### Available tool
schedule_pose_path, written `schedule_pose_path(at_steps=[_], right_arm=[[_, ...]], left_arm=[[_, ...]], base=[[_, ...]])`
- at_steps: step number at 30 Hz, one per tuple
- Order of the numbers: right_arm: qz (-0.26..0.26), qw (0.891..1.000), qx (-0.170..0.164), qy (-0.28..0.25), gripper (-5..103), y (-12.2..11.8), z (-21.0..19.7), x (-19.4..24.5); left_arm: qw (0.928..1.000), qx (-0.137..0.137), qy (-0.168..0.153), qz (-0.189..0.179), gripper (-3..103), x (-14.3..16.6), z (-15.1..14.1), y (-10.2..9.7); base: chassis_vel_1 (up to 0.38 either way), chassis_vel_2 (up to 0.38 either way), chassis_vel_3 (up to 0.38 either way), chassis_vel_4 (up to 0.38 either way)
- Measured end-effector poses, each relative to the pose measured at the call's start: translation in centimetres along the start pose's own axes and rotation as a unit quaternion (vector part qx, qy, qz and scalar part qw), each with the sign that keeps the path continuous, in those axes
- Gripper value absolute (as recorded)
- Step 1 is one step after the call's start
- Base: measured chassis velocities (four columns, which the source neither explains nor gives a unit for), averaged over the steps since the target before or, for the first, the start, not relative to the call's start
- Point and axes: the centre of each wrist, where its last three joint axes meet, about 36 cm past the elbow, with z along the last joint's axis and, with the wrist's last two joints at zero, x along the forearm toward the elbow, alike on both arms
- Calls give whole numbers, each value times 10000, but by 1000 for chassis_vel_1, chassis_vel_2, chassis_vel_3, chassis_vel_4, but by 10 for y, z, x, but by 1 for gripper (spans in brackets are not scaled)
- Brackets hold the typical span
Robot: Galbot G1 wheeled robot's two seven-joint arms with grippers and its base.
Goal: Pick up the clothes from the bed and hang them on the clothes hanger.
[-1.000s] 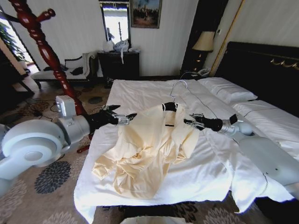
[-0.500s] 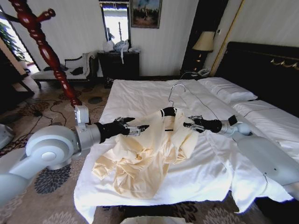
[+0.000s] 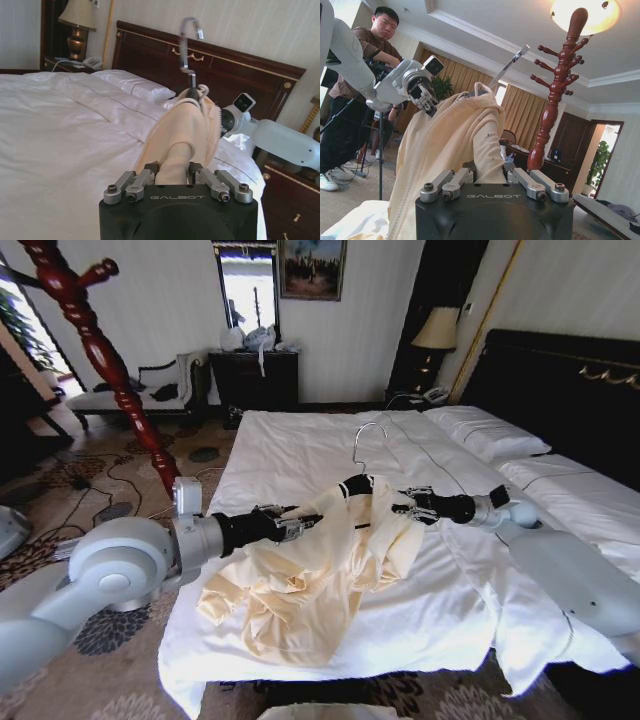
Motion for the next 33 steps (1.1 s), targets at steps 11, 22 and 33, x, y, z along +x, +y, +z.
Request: schedule_pose_path(at_steps=[11,22,33], right_arm=[[310,9994,141,-99,35,2,0,0],[1276,9915,243,-89,73,5,-3,12],[3549,9337,463,84,100,11,-12,13]], left_arm=[[9995,-234,-111,170,20,-1,3,1],[9971,-689,-307,-66,20,6,1,-1],[9836,-876,-698,-1415,20,15,-14,26]], base=[[0,0,0,0],[0,0,0,0],[0,0,0,0]])
